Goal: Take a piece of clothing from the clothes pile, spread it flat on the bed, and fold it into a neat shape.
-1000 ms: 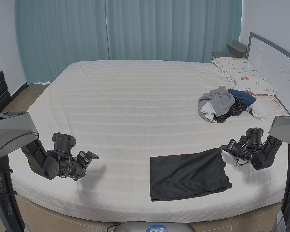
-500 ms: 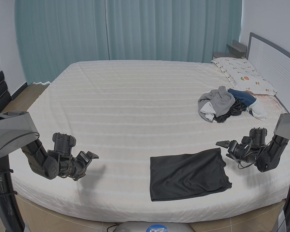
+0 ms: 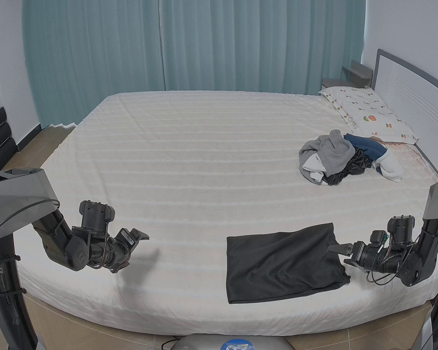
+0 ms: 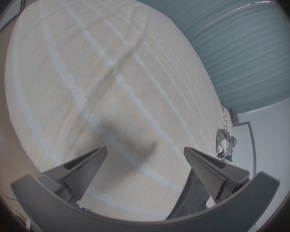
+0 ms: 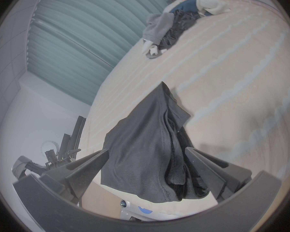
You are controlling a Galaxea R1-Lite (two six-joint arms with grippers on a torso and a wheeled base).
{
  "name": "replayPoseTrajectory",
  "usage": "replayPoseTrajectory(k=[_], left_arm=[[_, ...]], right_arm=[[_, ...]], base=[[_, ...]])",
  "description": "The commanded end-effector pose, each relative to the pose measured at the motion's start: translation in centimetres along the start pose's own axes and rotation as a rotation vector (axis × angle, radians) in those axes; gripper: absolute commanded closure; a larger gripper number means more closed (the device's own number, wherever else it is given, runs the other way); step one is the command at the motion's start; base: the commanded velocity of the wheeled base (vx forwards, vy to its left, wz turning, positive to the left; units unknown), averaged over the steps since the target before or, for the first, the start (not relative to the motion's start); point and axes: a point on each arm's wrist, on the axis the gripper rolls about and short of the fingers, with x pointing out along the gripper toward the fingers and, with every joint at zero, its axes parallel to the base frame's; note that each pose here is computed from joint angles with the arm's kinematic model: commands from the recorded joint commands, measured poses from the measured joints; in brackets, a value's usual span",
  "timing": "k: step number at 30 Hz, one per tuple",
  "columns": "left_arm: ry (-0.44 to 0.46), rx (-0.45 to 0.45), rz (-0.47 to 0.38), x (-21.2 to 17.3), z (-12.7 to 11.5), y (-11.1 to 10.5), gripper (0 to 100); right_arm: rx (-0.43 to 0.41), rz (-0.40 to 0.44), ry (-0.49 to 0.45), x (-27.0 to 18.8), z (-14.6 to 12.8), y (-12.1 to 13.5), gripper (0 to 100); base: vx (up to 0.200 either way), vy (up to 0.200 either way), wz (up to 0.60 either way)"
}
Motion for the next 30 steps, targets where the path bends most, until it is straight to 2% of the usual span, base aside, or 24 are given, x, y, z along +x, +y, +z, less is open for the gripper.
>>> replayPoseTrajectory(k=[1,16,17,30], left_arm=[[0.000,0.000,0.000,0.0,0.0,0.0,0],[0.000,0.000,0.000,0.0,0.0,0.0,0],[0.000,0.000,0.000,0.0,0.0,0.0,0],[0.002,0.002,0.001,0.0,-0.1,0.0,0]], right_arm=[[-0.010,-0.001,0.039,0.0,-1.8,-0.9,0],[-0.043,0.000,0.064,0.7,-2.9,-1.5,0],[-0.049,0.000,0.065,0.7,-2.9,-1.5,100],[-0.063,-0.051,0.025,-2.0,-3.4,-2.8,100]], base=[[0.000,0.000,0.00],[0.000,0.000,0.00],[0.000,0.000,0.00],[0.000,0.000,0.00]])
